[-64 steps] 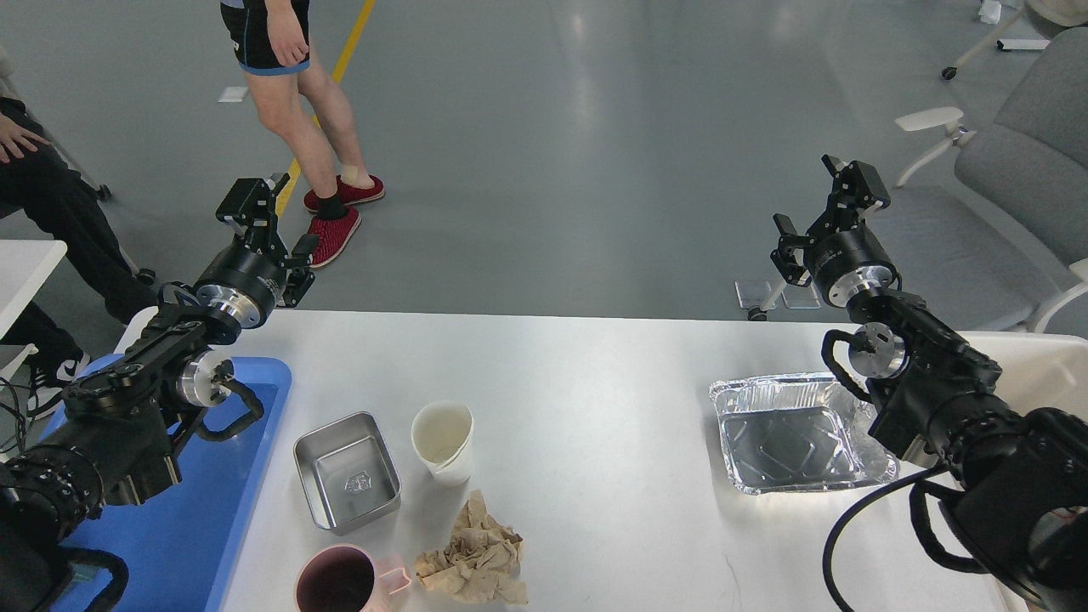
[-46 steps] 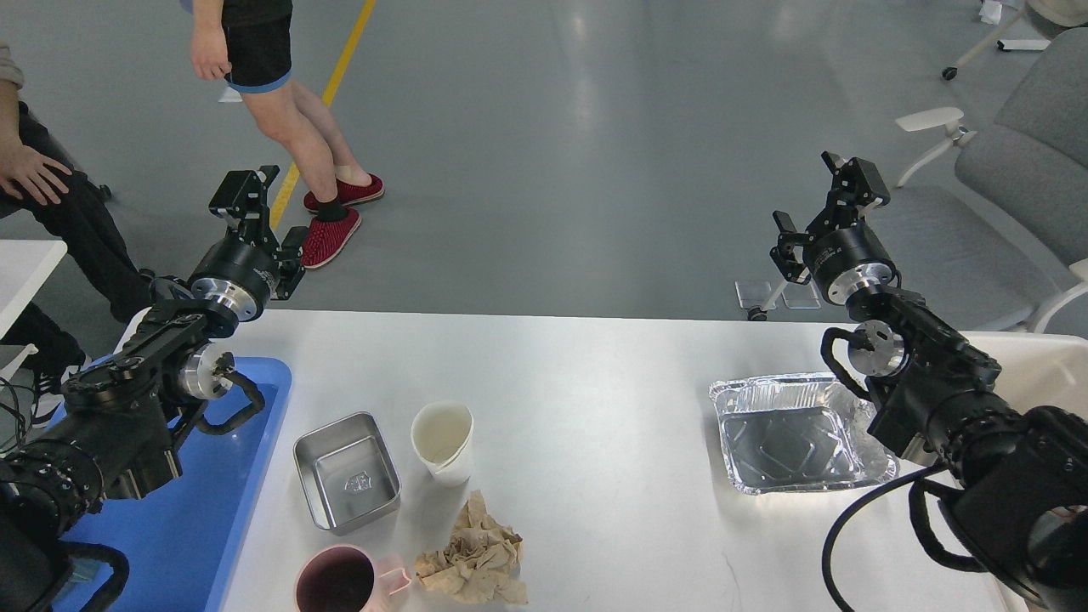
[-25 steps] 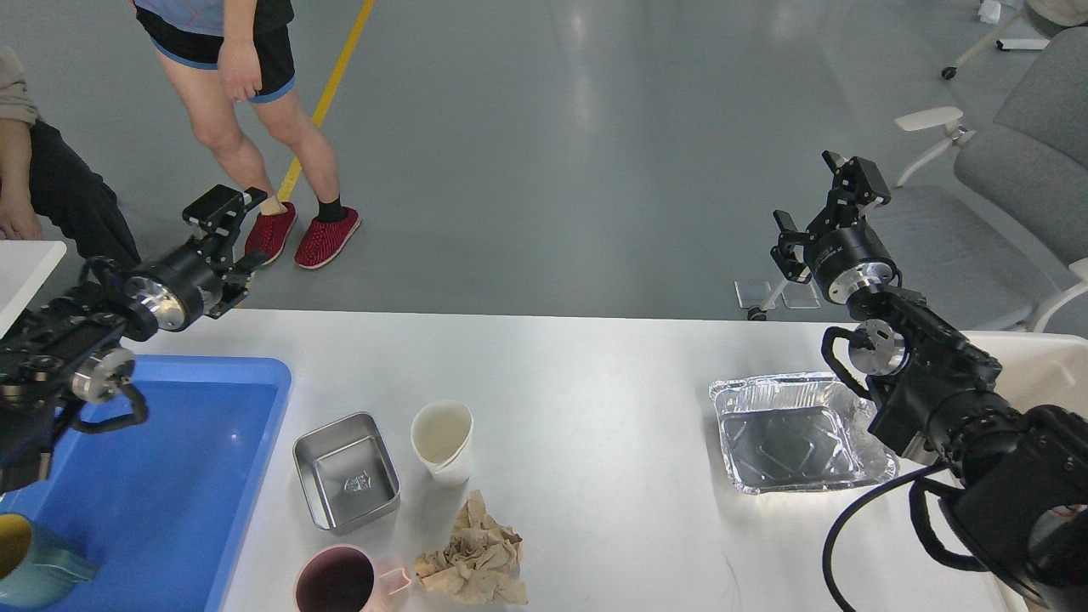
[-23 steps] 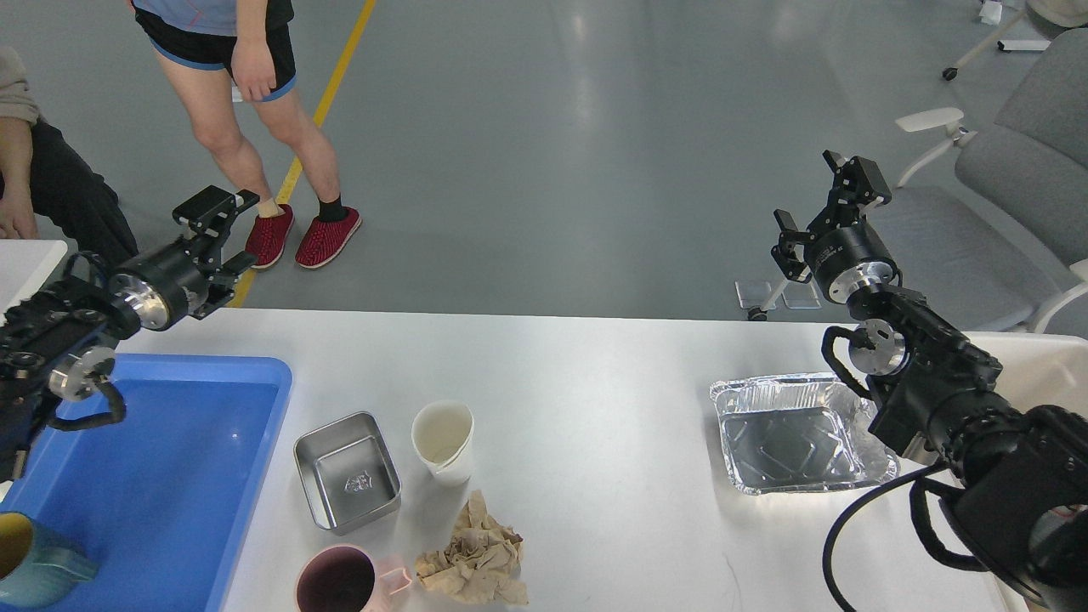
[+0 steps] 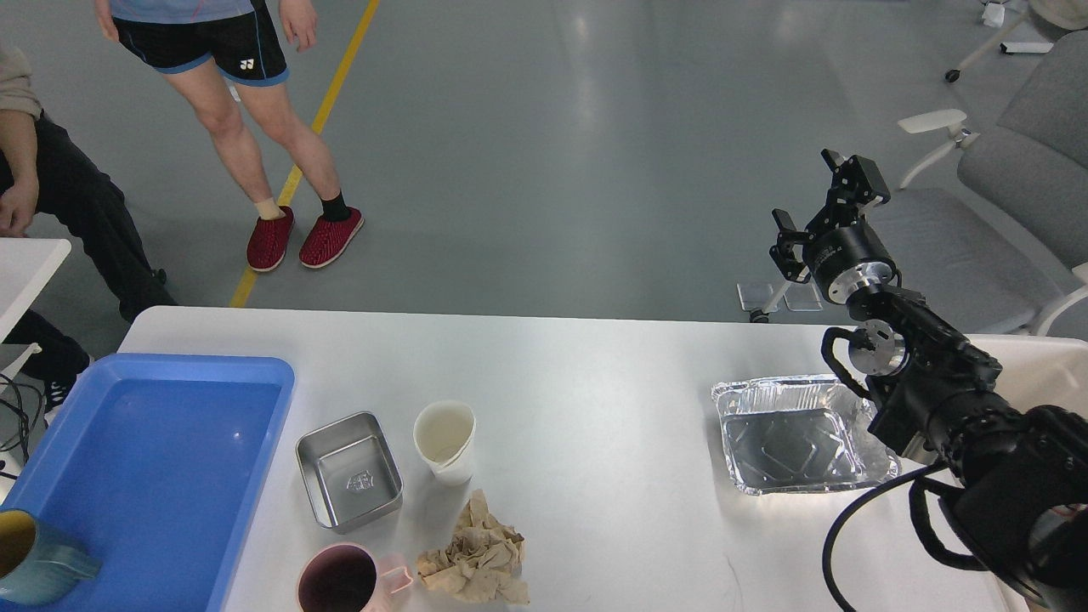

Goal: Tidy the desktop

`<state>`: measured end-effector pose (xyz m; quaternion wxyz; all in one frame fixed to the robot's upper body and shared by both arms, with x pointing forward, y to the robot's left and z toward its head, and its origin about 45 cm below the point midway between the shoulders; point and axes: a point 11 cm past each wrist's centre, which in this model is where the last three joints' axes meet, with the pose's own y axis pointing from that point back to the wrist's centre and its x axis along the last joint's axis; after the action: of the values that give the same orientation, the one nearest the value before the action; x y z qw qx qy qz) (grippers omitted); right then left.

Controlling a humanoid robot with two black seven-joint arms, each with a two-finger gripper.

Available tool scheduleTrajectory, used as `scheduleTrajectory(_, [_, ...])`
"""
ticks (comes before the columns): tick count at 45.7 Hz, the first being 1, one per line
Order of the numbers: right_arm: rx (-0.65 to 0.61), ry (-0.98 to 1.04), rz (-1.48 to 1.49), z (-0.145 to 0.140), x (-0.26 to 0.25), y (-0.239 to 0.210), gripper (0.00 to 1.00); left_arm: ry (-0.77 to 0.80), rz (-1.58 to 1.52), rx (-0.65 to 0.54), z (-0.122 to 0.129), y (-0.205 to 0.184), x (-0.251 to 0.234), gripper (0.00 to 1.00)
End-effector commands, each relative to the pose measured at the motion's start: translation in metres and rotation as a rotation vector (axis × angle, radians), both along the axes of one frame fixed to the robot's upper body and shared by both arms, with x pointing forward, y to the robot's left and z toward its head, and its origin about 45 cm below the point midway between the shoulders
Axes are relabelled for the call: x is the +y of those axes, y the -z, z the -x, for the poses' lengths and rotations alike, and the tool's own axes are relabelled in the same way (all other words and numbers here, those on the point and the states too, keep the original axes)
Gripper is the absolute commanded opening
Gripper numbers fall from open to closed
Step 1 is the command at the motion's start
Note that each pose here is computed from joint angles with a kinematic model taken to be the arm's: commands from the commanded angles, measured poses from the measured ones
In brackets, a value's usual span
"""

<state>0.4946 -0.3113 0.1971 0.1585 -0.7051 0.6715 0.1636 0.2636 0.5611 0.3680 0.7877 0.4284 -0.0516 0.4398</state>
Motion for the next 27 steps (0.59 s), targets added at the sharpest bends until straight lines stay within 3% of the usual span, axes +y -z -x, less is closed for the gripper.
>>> scheduleTrajectory(1, [0.001,-0.002,-0.001,0.000,0.002,0.001,1.00,-0.033,-0.013,0.031,0.045,-0.027,0.010,0.94])
scheduleTrajectory(14, [0.000,-0.009,-0.005,0.000,0.005,0.001,1.00,0.006,0.006,0.027,0.033,-0.025,0.000,0.94])
scheduleTrajectory(27, [-0.013,-0.010,-0.006,-0.004,0.007,-0.006,1.00,0.325,-0.016,0.197,-0.017,0.052,-0.079,0.94])
